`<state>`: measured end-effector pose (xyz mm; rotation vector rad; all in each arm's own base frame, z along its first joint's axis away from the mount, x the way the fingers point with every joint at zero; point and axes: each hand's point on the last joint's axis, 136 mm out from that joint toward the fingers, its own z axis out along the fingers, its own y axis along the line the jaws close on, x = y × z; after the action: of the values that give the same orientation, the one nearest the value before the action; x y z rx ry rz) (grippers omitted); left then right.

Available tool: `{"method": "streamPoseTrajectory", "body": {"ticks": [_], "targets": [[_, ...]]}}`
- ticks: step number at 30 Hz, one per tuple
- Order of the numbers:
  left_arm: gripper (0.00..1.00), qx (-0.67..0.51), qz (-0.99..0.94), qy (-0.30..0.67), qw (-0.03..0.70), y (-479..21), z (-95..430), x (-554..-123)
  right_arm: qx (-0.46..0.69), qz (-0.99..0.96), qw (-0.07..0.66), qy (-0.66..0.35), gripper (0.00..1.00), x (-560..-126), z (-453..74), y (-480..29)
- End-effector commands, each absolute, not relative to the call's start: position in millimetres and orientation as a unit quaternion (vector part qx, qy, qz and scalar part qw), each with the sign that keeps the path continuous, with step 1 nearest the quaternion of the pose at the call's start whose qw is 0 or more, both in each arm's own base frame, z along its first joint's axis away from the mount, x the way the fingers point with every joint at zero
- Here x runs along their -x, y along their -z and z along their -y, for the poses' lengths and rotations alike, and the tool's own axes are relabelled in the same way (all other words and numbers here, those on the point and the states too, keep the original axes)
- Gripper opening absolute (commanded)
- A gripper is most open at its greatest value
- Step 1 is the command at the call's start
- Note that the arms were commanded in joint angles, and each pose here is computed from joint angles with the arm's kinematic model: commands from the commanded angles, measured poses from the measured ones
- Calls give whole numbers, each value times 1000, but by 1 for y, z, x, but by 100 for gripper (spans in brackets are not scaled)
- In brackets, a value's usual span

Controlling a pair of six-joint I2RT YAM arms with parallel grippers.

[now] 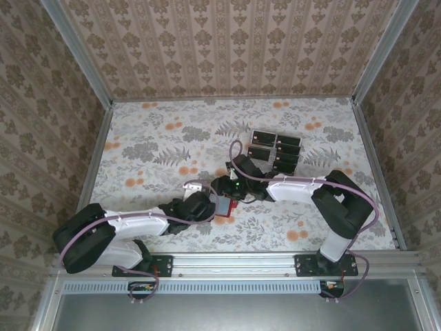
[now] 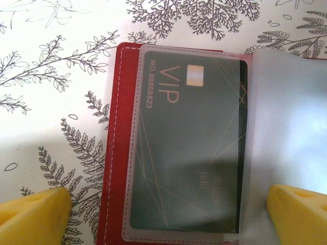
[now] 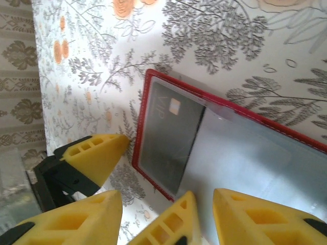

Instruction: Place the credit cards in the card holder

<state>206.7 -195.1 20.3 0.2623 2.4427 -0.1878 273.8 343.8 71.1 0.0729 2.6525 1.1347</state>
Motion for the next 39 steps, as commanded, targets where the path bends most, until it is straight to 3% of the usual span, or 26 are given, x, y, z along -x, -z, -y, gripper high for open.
{"method": "streamPoseTrajectory", "body": {"ticks": [1, 26, 39], "targets": [[100, -99, -939, 51, 324, -15, 186, -203, -38, -925, 123, -358, 52, -270, -329, -52], [100, -96, -940, 50, 323, -13, 184, -202, -56, -933, 99, -341, 52, -269, -330, -16], [100, -97, -940, 52, 324, -13, 185, -202, -46, -925, 106, -362, 52, -273, -339, -31]]}}
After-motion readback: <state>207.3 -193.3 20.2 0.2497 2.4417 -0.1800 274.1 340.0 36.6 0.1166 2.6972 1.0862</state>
